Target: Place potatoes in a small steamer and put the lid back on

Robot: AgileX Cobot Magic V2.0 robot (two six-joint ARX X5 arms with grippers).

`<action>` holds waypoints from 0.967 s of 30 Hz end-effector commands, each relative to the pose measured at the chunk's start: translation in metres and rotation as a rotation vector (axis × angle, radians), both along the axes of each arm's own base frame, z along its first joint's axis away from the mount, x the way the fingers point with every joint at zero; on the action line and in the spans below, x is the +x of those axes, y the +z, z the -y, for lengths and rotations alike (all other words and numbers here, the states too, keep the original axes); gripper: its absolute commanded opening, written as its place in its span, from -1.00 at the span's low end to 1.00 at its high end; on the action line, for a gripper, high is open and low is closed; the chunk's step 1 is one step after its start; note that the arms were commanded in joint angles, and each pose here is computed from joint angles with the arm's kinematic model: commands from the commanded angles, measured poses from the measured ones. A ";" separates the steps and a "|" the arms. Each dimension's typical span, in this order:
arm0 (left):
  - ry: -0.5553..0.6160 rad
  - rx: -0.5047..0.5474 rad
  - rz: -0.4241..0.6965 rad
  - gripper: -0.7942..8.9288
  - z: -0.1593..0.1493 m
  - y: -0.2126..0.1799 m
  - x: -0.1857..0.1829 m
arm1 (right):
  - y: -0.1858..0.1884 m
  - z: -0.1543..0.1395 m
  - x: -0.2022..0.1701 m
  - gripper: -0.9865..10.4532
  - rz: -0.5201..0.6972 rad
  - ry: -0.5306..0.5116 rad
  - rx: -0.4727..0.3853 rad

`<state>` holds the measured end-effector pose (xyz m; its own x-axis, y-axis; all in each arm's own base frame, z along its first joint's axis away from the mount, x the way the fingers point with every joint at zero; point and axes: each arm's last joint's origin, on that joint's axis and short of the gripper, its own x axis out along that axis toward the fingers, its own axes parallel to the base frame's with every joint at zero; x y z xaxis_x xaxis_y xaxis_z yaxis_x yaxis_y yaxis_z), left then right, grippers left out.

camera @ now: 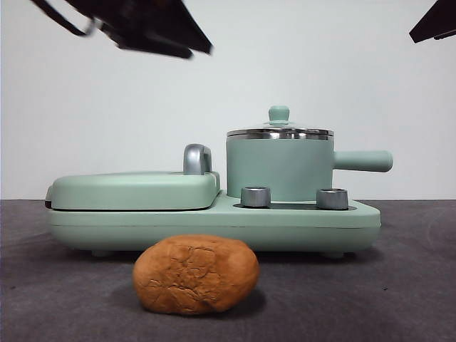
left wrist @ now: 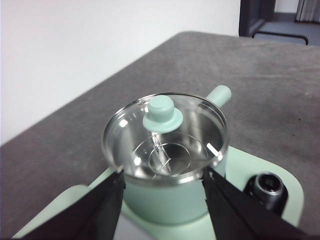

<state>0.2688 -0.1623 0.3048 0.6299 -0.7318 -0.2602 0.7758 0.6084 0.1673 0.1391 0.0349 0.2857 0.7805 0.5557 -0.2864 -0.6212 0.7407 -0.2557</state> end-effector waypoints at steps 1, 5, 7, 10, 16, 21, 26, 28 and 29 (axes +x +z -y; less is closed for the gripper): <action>-0.007 -0.019 -0.021 -0.32 0.021 0.002 0.023 | 0.005 -0.001 0.000 -0.30 0.010 -0.003 0.018; -0.024 -0.027 -0.032 -0.32 0.045 0.002 0.048 | 0.005 -0.001 0.000 -0.30 0.011 -0.002 0.018; -0.035 -0.028 -0.031 -0.32 0.058 0.002 0.061 | 0.005 -0.001 0.000 -0.30 0.011 0.004 0.018; -0.047 -0.028 -0.031 -0.31 0.074 -0.001 0.077 | 0.005 -0.002 0.000 -0.30 0.011 0.011 0.018; -0.061 -0.017 -0.057 -0.31 0.096 -0.013 0.099 | 0.005 -0.003 0.000 -0.30 0.009 0.015 0.018; -0.064 -0.006 -0.084 -0.32 0.104 -0.027 0.106 | 0.005 -0.003 0.000 -0.30 0.009 0.015 0.018; -0.061 -0.005 -0.113 -0.32 0.107 -0.036 0.108 | 0.005 -0.003 0.000 -0.30 0.009 0.015 0.018; -0.061 -0.004 -0.114 -0.32 0.107 -0.037 0.108 | 0.005 -0.003 0.000 -0.30 0.010 0.015 0.018; -0.061 -0.004 -0.114 -0.32 0.107 -0.037 0.108 | 0.005 -0.003 0.000 -0.30 0.009 0.015 0.018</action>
<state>0.3748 -0.2612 0.2681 0.5549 -0.7596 -0.3392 0.8213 0.5652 0.0777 0.1385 0.0373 0.2858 0.7714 0.5684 -0.2862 -0.6332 0.7305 -0.2557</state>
